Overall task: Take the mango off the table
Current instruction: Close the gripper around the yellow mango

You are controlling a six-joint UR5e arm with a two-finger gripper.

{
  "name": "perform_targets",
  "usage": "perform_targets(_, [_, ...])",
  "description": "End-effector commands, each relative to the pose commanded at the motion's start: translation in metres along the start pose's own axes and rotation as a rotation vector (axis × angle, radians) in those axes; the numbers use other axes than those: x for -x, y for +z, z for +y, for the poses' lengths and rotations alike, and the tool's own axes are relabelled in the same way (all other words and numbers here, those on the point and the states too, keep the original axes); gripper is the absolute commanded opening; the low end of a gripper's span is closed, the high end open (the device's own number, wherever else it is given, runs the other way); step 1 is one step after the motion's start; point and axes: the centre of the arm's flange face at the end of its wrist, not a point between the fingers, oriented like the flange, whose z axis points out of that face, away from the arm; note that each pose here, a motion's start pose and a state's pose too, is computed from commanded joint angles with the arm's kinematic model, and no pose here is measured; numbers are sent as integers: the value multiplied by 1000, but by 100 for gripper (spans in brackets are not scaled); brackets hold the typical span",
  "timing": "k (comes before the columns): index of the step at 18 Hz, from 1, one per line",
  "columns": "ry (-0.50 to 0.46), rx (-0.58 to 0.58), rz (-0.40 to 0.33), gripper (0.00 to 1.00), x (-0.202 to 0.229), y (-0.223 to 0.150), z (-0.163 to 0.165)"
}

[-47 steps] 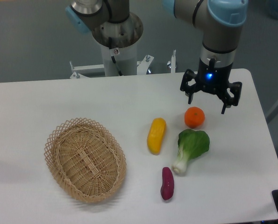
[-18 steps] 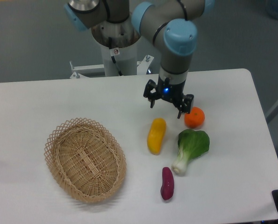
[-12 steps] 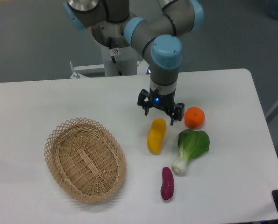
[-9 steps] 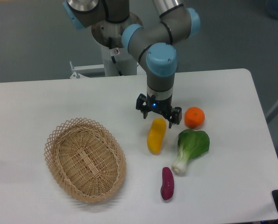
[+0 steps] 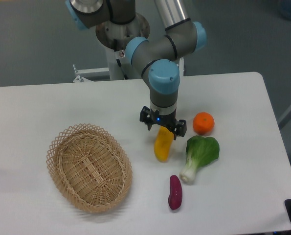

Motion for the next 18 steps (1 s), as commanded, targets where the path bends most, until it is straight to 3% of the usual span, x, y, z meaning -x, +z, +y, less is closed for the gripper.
perform_targets(17, [15, 56, 0, 100, -5, 20, -2])
perform_targets(18, [15, 57, 2, 96, -5, 21, -2])
